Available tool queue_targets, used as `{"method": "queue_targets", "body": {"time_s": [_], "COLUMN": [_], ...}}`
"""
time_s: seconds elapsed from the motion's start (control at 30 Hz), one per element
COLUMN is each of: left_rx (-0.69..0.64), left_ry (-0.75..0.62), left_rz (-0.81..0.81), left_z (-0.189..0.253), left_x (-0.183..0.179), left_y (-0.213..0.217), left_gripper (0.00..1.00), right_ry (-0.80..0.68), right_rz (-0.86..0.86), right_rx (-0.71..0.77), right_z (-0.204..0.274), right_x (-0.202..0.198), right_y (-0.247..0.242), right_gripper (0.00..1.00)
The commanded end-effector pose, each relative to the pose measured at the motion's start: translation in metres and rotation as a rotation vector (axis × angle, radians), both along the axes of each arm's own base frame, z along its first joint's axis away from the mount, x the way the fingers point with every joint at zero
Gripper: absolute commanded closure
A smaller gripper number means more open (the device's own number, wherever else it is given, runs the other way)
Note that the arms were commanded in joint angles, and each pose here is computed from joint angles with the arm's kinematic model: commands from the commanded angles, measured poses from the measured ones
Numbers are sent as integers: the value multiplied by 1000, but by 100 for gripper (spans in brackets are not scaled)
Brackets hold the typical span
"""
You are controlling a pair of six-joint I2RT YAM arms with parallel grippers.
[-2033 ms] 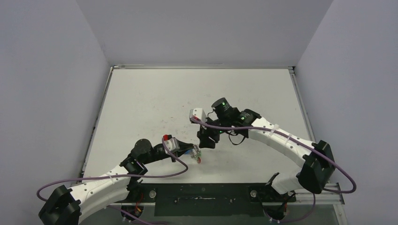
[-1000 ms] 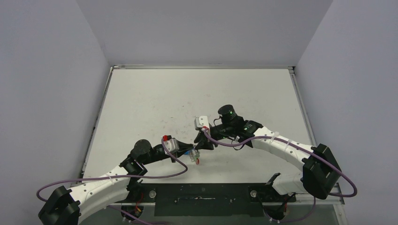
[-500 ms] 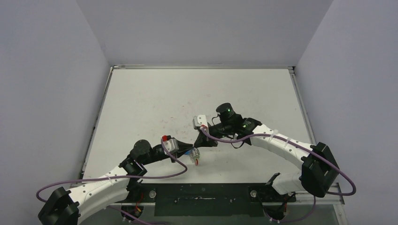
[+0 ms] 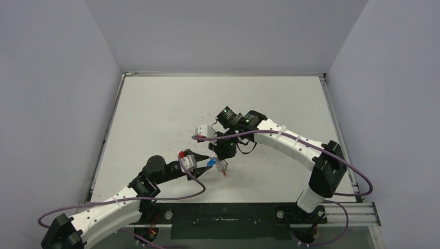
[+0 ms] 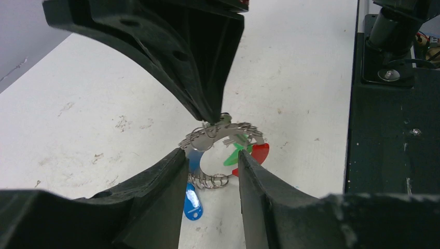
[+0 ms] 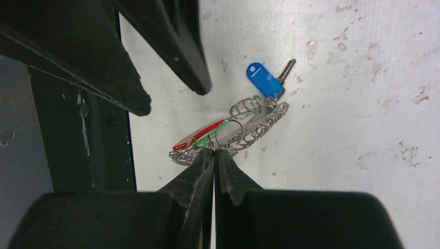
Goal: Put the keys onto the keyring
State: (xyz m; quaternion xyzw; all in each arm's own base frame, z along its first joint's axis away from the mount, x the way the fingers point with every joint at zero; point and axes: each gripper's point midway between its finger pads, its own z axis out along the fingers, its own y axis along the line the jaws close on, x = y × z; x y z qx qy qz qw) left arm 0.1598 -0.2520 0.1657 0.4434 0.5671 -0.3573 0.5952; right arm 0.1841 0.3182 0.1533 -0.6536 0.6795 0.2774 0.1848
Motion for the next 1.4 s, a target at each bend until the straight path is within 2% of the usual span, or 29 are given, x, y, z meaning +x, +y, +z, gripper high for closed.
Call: {"method": "queue_targets", "body": {"time_s": [0.0,0.27,0.5,0.8,0.97,1.03,1.1,1.27,1.37], "left_rx": [-27,-33,-28,-59,-44,-24,5,41,52], "left_ry": [-50,-39,-44,-94,-93,-94,-90,-92,-94], "left_rz": [15,-19,-75,-134,-148,-156,-162,-150,-148], "left_z": [25,18,13,15,7,2,-6,-14,-16], "left_x": [9,13,10,4,2,2,2,5,5], "left_y": [-5,-18,-27,-35,-36,-36,-36,-35,-34], "left_gripper": [61,58,65,63,74,82,83,71,69], "right_ry": [-63,-41,-32,-30,-27,-26,-27,-25,-24], "right_rz": [21,29,30,31,29,28,30,34,34], "right_rx": [-232,-213,-193,-177,-159,-148,-136,-129,-129], "right_z": [0,1,-1,-6,-8,-7,-5,-7,-8], "right_x": [-9,-11,-14,-14,-13,-12,-12,-13,-13], "right_y": [-21,-4,-1,2,3,4,5,5,5], "right_gripper": [100,100,100,100,100,100,100,100,100]}}
